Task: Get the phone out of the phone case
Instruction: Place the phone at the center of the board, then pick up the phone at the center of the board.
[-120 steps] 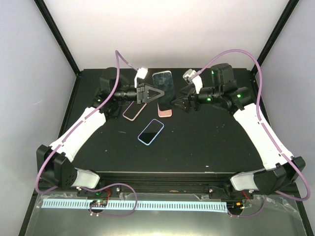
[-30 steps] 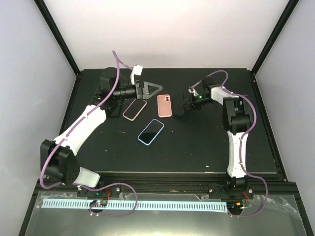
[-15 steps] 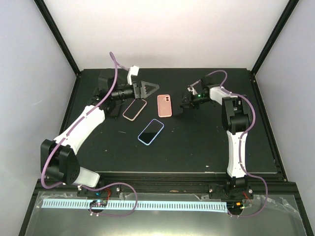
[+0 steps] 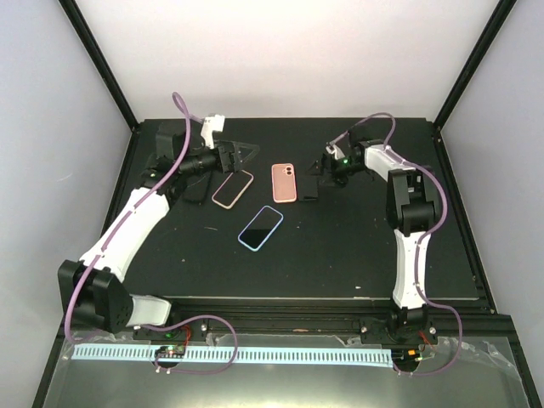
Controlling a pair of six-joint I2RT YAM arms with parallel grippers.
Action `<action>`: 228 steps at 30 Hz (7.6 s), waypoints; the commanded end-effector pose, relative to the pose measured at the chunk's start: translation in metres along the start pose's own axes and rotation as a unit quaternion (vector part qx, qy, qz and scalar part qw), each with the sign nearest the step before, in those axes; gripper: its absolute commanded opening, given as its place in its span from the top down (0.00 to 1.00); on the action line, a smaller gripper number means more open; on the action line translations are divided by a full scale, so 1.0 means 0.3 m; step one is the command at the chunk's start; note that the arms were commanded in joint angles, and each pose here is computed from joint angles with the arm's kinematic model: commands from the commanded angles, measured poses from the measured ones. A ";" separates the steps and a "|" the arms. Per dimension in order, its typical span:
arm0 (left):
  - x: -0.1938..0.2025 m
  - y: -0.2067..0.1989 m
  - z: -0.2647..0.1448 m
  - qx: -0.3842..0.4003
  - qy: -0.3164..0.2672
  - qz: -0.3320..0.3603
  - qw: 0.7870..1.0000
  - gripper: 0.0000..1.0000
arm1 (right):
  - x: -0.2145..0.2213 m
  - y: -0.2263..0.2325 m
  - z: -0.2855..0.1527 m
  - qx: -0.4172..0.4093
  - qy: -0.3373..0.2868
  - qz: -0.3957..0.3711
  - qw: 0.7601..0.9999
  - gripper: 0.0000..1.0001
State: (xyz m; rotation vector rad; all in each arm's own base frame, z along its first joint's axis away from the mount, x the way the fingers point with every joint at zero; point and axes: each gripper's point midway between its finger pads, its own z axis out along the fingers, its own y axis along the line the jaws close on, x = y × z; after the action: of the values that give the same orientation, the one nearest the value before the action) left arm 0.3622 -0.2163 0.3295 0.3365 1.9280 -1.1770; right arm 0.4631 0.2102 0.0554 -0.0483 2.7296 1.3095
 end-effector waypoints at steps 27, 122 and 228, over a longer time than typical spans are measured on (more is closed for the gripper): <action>0.278 0.532 -0.059 -0.300 0.270 0.106 0.909 0.01 | 0.034 0.454 -0.617 0.078 -0.152 -0.267 0.948 0.00; -0.116 -0.002 -0.082 -0.207 -0.012 0.132 0.969 0.61 | 0.117 0.961 -0.500 -0.137 -0.297 -0.187 0.926 0.11; 0.057 -0.500 -0.114 0.229 0.082 0.136 0.960 0.11 | 0.552 1.159 -0.846 -0.343 -0.215 -0.390 0.827 0.99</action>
State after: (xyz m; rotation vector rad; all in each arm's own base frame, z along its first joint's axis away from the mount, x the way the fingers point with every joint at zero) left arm 0.2561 -0.2690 0.3943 0.8686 1.7493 -1.4172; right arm 0.2622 0.2390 0.4342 -0.6968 1.5776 1.6593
